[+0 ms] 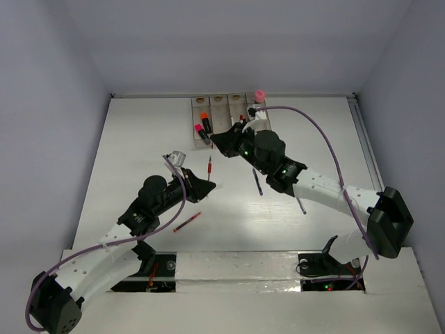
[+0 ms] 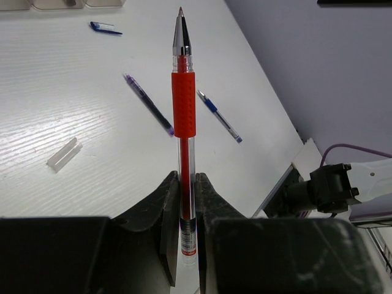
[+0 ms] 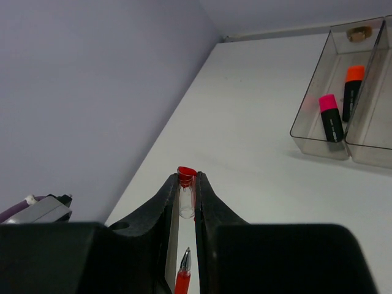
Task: Sort the stationery into containers
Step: Close the pen cap on the pen.
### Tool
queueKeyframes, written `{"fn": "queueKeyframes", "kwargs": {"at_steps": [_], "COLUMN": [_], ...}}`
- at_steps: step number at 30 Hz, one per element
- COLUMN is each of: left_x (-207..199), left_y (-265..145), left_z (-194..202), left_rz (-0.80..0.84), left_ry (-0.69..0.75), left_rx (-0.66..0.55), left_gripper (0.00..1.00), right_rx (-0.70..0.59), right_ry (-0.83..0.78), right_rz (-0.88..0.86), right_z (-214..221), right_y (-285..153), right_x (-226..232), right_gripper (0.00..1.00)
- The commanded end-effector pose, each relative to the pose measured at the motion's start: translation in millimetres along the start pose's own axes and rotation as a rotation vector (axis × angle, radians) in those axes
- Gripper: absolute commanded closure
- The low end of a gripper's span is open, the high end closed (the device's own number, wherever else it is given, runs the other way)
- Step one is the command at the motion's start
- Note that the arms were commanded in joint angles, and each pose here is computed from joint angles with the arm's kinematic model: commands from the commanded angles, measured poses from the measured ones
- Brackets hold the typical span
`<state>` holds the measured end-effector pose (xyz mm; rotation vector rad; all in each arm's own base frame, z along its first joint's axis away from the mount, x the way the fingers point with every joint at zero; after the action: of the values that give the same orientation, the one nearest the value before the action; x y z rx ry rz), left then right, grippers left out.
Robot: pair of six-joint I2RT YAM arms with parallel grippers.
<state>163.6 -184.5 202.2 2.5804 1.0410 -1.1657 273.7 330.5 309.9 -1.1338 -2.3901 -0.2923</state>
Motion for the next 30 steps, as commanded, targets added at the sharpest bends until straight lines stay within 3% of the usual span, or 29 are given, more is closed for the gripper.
{"fn": "queueKeyframes", "kwargs": {"at_steps": [1, 30], "left_x": [-22.6, -28.4], "left_y": [1.3, 4.6], "left_z": [-27.5, -40.4], "left_rz": [0.058, 0.037], "left_ry": [0.050, 0.077], "left_rx": [-0.088, -0.104], "left_gripper": [1.00, 1.00], "right_rx": [-0.067, -0.034], "right_ry": [0.043, 0.031], "right_rz": [-0.074, -0.114], "right_z": [-14.9, -3.9], "right_y": [-8.0, -14.8], "right_x": [16.0, 21.5], "right_gripper": [1.00, 1.00]}}
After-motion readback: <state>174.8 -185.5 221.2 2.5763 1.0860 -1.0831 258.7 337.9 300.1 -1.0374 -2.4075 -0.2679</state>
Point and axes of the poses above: each gripper's point midway between its finger pads, its own y axis out along the fingers, its own x axis along the line the jaws close on, z = x × y, the point moved 6 cm from there along -y, back along the fingers, and after that the axes turned 5 degrees about -y, right-handed, at the moved point
